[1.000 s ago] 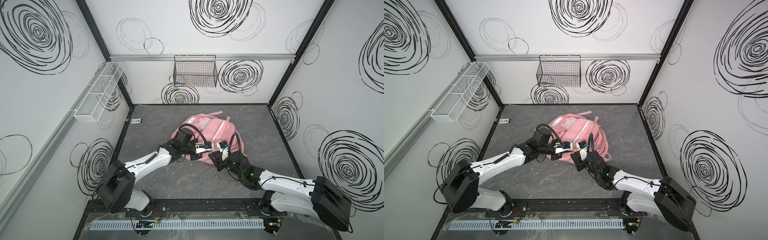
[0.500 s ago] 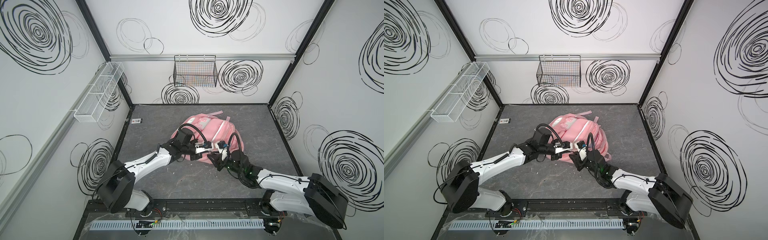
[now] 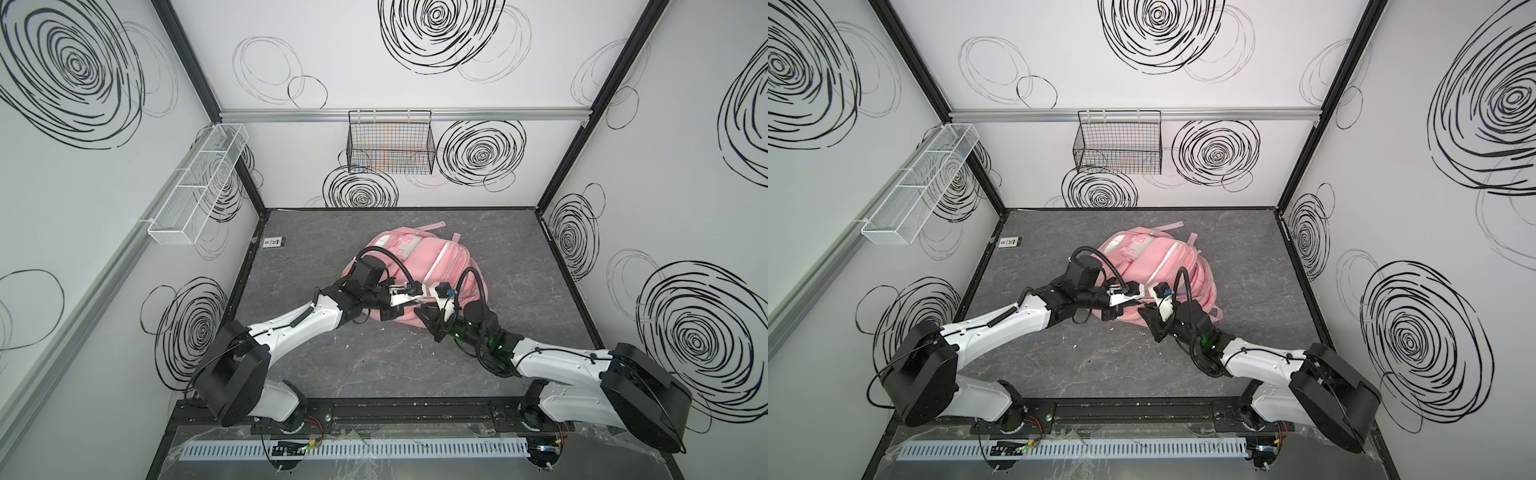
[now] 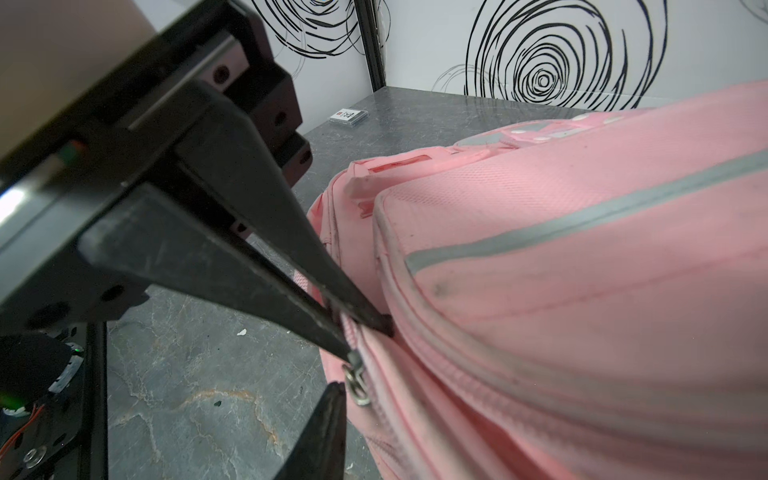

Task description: Pack the student bag

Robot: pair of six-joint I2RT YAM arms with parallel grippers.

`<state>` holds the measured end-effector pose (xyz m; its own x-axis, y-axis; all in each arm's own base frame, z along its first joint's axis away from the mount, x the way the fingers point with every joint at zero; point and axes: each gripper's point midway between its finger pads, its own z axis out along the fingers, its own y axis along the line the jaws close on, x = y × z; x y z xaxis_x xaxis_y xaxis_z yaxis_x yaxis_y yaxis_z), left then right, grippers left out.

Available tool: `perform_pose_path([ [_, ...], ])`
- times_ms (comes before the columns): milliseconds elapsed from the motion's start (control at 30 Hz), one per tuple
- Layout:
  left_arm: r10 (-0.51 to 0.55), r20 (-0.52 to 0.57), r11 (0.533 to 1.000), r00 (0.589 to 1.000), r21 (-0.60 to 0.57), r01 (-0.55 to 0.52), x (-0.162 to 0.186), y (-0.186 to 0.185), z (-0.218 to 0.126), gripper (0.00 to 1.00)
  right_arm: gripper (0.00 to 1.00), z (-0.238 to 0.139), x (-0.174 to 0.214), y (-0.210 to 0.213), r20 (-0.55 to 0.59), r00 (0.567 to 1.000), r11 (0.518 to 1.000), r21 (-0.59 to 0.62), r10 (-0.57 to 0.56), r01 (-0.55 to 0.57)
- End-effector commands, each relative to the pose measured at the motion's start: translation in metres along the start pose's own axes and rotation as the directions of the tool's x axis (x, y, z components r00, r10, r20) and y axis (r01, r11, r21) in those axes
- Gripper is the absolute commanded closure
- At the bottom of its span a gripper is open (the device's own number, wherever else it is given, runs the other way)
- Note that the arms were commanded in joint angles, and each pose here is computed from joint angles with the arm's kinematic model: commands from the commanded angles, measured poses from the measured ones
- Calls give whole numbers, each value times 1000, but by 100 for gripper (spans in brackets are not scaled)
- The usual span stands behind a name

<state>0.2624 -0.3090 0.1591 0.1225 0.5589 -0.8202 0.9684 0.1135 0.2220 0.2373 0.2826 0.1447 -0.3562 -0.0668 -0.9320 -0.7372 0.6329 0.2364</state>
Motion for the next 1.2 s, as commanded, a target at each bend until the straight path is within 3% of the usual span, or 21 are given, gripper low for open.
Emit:
perform_pose_path([
  [0,21,143,994,990,100,-36,-39,-17,-3,100,72,-1,-42,18,156,987,995,-77,-48,61],
  [400,10,142,996,990,92,-23,-37,-11,-5,100,81,-5,-43,29,171,983,987,-133,-66,90],
  [800,2,162,994,987,105,-19,-43,-12,-7,100,71,2,-49,22,206,978,992,-108,-36,59],
  [1000,-9,173,993,985,120,-12,-45,-14,-7,100,76,4,-52,16,223,974,996,-76,-31,49],
  [1167,-15,180,992,984,125,-8,-47,-14,-8,100,88,1,-55,17,244,969,995,-82,-34,56],
])
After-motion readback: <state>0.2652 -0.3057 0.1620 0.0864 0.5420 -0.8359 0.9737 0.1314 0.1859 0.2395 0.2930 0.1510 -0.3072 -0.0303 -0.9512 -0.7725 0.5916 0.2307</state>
